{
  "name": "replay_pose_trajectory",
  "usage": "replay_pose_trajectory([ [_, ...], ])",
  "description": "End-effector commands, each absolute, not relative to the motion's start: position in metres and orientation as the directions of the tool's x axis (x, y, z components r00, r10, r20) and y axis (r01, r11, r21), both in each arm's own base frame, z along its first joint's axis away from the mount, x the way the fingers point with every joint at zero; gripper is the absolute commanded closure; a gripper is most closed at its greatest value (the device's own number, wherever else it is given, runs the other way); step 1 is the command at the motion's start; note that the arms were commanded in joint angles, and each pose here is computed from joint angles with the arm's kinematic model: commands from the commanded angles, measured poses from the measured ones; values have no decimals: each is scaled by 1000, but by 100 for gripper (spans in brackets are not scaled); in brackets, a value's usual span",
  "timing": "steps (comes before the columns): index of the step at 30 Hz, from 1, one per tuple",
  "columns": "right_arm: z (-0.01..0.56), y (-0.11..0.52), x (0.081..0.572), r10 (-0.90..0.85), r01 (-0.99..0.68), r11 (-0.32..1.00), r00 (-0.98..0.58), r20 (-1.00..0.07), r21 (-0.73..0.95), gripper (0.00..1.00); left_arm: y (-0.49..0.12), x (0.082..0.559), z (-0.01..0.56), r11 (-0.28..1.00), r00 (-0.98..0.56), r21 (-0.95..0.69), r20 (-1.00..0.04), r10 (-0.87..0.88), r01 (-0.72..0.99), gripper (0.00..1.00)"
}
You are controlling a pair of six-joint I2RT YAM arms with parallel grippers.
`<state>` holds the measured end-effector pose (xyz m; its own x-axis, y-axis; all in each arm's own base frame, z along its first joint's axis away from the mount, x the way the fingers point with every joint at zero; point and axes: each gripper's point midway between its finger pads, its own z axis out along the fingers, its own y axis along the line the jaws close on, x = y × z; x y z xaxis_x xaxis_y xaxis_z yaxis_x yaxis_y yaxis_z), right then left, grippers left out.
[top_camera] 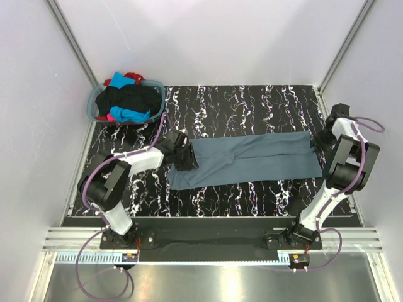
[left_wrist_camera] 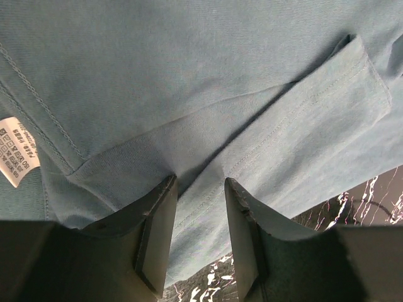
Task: Fold and stack the t-shirts
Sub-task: Fold the tshirt
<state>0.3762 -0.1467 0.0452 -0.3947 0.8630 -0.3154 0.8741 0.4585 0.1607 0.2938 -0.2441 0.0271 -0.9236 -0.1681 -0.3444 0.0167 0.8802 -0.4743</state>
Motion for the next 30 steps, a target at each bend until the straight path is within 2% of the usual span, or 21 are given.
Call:
replay_pose_trajectory([
  [1,54,-151,394,863,866,456,-374,-339,205,68,-237,297,15,898,-916,-440,-366,-166,12,57],
  [13,40,-150,388,879,886,424,-353,-321,186,68,-235,298,17,903,-916,-430,-370,-157,19,57],
  [18,35,-151,391,872,879,437,-364,-327,189,72,-232,297,20,906,-913,-422,-374,-159,15,57],
  [21,39,-143,388,886,879,424,-352,-301,219,69,-233,298,23,904,-911,-428,-378,-165,14,57],
  [26,49,-145,381,889,891,400,-321,-326,214,62,-233,299,24,904,-909,-426,-382,-165,15,57],
  [30,53,-142,378,895,894,392,-316,-315,215,61,-233,299,23,904,-911,-427,-378,-167,12,57],
])
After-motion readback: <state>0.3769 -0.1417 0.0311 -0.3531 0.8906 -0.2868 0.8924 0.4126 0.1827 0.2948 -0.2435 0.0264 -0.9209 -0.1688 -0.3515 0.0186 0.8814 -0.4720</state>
